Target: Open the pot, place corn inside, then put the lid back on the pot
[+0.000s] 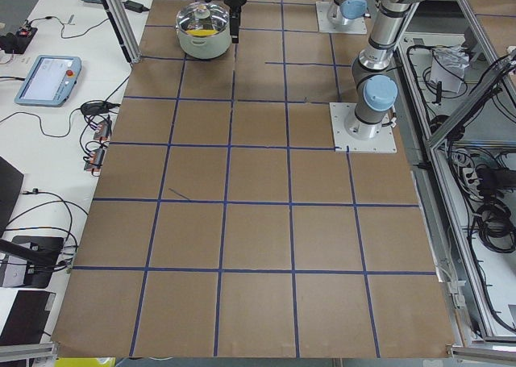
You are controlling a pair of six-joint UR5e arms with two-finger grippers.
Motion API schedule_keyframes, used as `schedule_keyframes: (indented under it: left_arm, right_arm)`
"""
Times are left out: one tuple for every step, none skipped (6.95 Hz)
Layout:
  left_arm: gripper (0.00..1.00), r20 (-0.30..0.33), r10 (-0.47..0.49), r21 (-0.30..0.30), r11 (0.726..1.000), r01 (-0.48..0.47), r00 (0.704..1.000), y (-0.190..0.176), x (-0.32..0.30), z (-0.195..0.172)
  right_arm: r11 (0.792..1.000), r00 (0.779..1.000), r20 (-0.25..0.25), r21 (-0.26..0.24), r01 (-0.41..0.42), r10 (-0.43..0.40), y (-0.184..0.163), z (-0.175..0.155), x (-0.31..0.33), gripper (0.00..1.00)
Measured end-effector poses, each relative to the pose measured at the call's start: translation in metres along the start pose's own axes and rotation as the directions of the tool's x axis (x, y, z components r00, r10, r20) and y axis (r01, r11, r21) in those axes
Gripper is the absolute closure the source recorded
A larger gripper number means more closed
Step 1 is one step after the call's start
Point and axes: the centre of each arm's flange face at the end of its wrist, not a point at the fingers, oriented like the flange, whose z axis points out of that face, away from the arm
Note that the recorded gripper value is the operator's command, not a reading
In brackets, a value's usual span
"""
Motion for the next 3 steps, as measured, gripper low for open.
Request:
schedule_keyframes:
  left_arm:
    - [0.00,0.000,-0.002,0.000,1.000,0.002,1.000,0.000,0.000,0.000]
    - [0.00,0.000,-0.004,0.000,1.000,0.004,1.000,0.000,0.000,0.000]
    - [0.00,0.001,-0.005,-0.001,1.000,0.005,1.000,0.000,0.000,0.001]
  right_arm:
    - [0.999,1.000,0.000,0.052,0.001,-0.001,-0.006,-0.008,0.000,0.00]
    - [0.993,1.000,-0.005,0.119,0.004,-0.004,-0.013,-0.016,0.001,0.00]
    - [0.987,1.000,-0.009,0.163,0.007,-0.006,-0.017,-0.022,0.001,0.00]
